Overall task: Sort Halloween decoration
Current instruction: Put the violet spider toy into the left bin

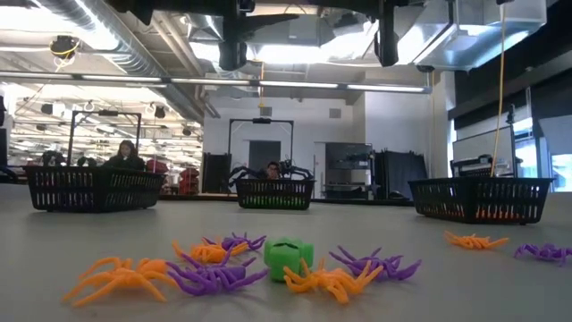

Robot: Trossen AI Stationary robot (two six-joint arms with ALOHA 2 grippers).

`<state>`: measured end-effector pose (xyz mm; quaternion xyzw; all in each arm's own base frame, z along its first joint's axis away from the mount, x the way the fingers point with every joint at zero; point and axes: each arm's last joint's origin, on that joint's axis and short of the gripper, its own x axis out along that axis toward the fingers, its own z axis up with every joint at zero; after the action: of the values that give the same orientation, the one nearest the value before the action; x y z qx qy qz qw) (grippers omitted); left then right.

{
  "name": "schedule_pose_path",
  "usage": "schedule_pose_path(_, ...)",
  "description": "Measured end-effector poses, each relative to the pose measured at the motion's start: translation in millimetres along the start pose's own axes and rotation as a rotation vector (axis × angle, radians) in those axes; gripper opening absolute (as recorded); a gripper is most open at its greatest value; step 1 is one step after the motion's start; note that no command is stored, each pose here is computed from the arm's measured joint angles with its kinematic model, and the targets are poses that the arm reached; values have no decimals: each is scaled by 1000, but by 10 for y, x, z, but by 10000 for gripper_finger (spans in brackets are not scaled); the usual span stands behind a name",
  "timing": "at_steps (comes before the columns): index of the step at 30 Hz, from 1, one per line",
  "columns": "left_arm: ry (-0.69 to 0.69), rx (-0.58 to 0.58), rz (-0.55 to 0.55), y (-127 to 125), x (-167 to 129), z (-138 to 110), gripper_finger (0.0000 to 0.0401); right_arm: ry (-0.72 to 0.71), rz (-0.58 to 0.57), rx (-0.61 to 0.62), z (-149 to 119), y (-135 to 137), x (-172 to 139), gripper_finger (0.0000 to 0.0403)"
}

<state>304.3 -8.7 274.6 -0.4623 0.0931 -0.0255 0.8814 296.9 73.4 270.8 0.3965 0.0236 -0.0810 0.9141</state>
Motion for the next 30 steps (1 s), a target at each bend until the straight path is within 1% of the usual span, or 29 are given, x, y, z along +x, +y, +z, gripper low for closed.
schedule_pose_path(8, 2, 0, 3, 3, 0, -2, 181, -5, -1, 0, 14, -24, 35, 4)
schedule_pose_path(17, 24, -2, 8, 13, -2, -15, 181, 41, -3, -44, -63, 91, 324, 4)
schedule_pose_path(20, 45, -3, 2, 14, -3, -23, 181, 58, -28, -56, -53, 78, 335, 4)
schedule_pose_path(23, 64, -6, 20, 30, -12, -38, 178, 99, -73, -79, -64, 41, 302, 4)
schedule_pose_path(30, 90, 2, 24, 48, -17, -41, 176, 117, -71, -77, -54, 47, 280, 4)
